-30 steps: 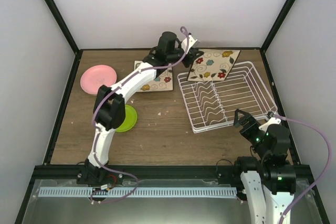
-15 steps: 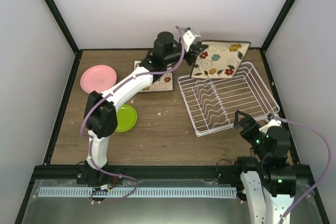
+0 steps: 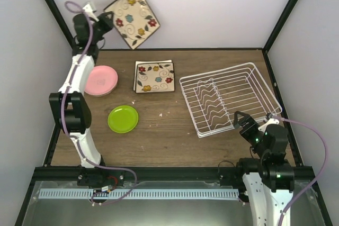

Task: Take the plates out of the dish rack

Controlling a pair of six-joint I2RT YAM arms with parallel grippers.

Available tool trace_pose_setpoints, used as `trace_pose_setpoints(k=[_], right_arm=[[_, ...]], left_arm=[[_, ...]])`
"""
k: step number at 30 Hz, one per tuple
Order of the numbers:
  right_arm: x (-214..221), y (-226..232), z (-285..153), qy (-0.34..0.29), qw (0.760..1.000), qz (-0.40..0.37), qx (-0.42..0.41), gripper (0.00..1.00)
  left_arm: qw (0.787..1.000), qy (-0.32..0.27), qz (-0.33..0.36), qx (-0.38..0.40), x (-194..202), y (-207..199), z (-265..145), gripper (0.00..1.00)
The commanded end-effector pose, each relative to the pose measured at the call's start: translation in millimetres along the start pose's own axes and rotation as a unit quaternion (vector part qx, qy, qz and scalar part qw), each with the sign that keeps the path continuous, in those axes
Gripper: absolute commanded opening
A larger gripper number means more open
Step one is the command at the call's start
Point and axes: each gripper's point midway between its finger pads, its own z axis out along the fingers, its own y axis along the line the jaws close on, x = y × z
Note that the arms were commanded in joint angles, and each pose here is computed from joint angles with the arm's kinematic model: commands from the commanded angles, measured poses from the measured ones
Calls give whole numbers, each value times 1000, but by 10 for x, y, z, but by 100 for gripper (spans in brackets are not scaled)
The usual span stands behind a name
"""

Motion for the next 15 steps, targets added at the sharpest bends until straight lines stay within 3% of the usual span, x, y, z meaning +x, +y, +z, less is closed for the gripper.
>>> trace_pose_setpoints(k=[1,8,15], right_arm=[[-32,94,53,0,1000,7,-22,100],[-44,68,19,-8,1000,10,-16,100],[-48,46,2,-13,1000,13,-13,100]], left_arm=[[988,-39,-98,110,-537,-546,-405,4],[983,70,-145,92,-105,-58,-471,4],[955,222,-171,101,617,187,-411,4]])
